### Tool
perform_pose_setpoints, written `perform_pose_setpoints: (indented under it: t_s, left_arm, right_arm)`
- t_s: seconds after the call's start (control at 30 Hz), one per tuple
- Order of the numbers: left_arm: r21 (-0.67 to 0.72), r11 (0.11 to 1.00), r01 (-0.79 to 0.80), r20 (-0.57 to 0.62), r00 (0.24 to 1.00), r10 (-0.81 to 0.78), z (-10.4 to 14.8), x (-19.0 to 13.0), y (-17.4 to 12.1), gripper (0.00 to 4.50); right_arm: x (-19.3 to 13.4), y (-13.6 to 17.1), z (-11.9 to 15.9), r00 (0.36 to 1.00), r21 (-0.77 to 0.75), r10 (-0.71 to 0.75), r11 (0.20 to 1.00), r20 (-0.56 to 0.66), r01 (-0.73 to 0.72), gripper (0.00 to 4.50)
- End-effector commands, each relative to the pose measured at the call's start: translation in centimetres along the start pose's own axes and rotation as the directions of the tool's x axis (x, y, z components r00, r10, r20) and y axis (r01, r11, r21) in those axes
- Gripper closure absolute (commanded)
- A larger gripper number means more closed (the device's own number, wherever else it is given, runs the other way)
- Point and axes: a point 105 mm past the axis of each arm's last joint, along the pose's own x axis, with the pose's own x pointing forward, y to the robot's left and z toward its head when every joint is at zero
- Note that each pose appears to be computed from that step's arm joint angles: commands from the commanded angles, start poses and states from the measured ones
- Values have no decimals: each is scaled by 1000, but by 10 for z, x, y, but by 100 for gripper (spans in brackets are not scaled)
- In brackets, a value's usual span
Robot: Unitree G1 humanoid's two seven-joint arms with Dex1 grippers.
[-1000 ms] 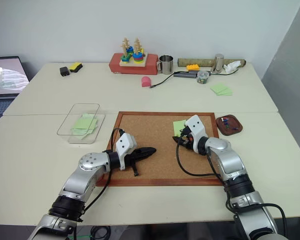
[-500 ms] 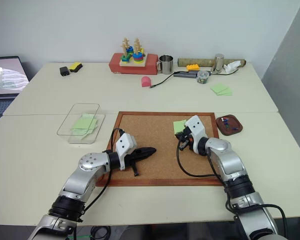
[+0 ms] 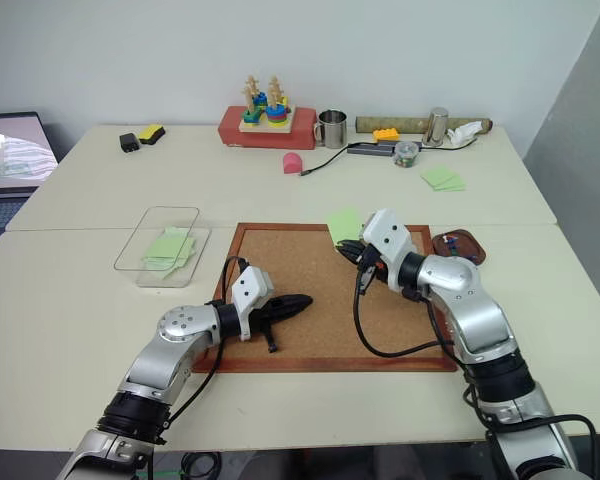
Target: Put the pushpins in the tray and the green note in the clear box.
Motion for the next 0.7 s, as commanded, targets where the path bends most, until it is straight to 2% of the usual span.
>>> perform_pose_setpoints:
  t_s: [0.03, 0.07, 0.1, 0.13, 0.2, 0.27, 0.4, 0.47, 0.57, 0.7]
  left_arm:
    - [-129, 991, -36, 11, 999, 38, 3, -11, 6, 412]
    - [-138, 989, -46, 16, 999, 48, 6, -13, 8, 402]
    - [-205, 978, -29, 78, 996, 46, 22, -22, 10, 399]
    - [-268, 963, 9, 139, 990, 30, 36, -29, 8, 361]
    - [-379, 922, 81, 246, 969, 15, 59, -40, 5, 345]
    - [-481, 865, 143, 316, 949, 19, 71, -44, 2, 303]
    - [-599, 763, 245, 394, 919, 15, 81, -41, -10, 227]
    - [-632, 720, 285, 433, 901, 23, 89, -33, -16, 199]
    - [-671, 678, 300, 451, 891, 51, 93, -16, -21, 131]
    - [-709, 628, 322, 480, 872, 95, 101, -2, -18, 131]
  right_arm:
    - [-8, 8, 13, 999, -140, 33, 990, 21, -30, 450]
    - [-9, 7, 13, 999, -147, 29, 989, 23, -25, 450]
    - [-11, 5, 13, 1000, -178, 11, 984, 27, -6, 450]
    - [-14, 4, 13, 1000, -209, -1, 978, 29, 7, 450]
    - [-16, 2, 11, 1000, -256, -13, 967, 28, 20, 450]
    - [-17, 2, 10, 999, -279, -15, 960, 31, 23, 450]
    - [-17, 2, 13, 999, -325, -8, 945, 53, 25, 450]
    - [-16, 3, 16, 998, -347, 1, 938, 70, 23, 450]
    - [-14, 6, 22, 995, -380, 22, 925, 95, 16, 450]
    - [-13, 10, 27, 993, -409, 48, 913, 109, 0, 450]
